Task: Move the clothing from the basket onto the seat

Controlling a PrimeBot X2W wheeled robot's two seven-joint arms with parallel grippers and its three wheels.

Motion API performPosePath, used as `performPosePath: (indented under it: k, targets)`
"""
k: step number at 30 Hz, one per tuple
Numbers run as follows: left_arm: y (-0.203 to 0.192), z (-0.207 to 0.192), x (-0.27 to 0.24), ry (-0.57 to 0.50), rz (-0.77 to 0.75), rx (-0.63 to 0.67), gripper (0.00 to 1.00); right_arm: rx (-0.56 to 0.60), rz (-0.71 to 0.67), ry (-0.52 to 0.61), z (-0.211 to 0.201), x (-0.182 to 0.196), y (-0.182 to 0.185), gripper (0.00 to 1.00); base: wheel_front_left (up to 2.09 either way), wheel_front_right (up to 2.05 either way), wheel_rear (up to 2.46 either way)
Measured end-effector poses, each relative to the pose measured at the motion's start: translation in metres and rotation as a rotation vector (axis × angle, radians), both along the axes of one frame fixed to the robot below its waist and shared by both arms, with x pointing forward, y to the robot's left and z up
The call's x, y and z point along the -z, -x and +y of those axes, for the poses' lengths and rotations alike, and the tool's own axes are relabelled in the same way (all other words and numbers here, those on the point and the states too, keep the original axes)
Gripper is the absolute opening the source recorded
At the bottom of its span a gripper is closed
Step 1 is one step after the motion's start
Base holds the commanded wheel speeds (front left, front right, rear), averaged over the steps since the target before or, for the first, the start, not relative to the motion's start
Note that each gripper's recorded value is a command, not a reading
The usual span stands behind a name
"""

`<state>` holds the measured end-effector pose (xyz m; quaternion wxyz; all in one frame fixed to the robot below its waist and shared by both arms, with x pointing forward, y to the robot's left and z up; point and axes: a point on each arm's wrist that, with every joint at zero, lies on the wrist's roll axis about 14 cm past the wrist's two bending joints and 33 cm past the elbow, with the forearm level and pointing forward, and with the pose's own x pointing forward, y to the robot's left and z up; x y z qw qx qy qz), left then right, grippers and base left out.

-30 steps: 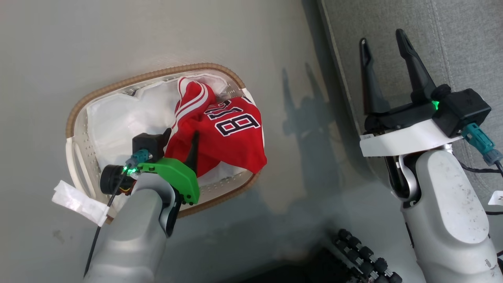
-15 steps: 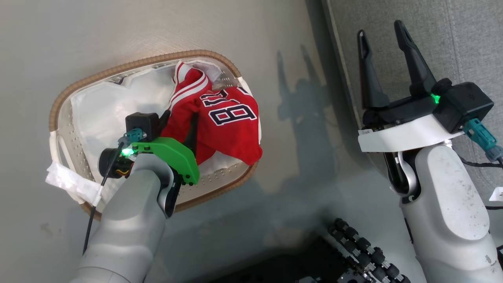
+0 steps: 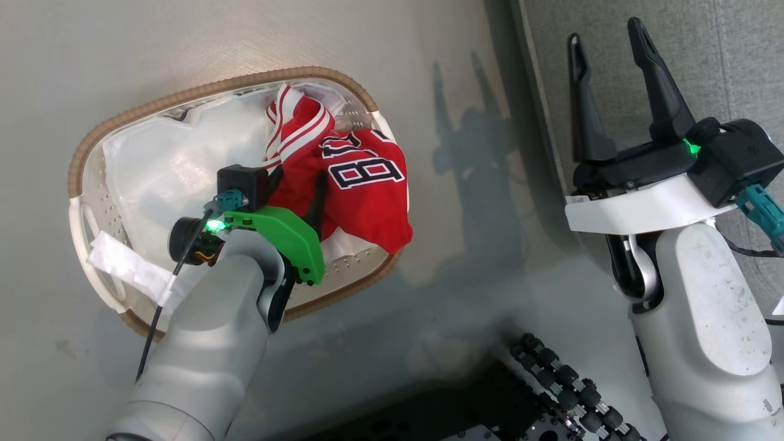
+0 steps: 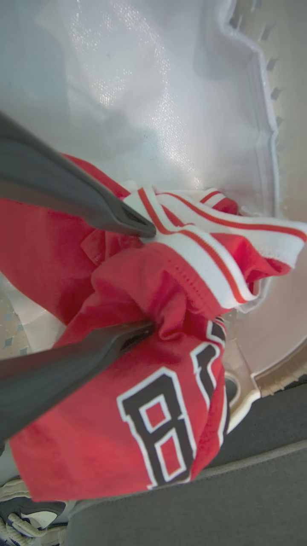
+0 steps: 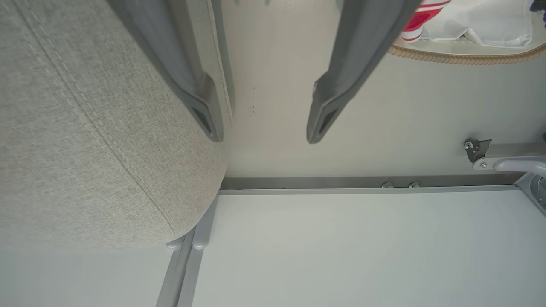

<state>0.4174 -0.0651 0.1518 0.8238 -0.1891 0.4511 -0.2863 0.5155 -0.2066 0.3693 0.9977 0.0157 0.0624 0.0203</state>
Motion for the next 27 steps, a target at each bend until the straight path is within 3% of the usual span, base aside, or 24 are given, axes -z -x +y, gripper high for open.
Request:
performPosePath:
  k: [27]
  targets:
    - [0.010, -0.017, -0.005, 0.032, 0.018, 0.087, 1.00, -0.005, 0.023, 0.014, 0.001, 0.007, 0.005, 1.00, 0.00, 0.00, 0.00]
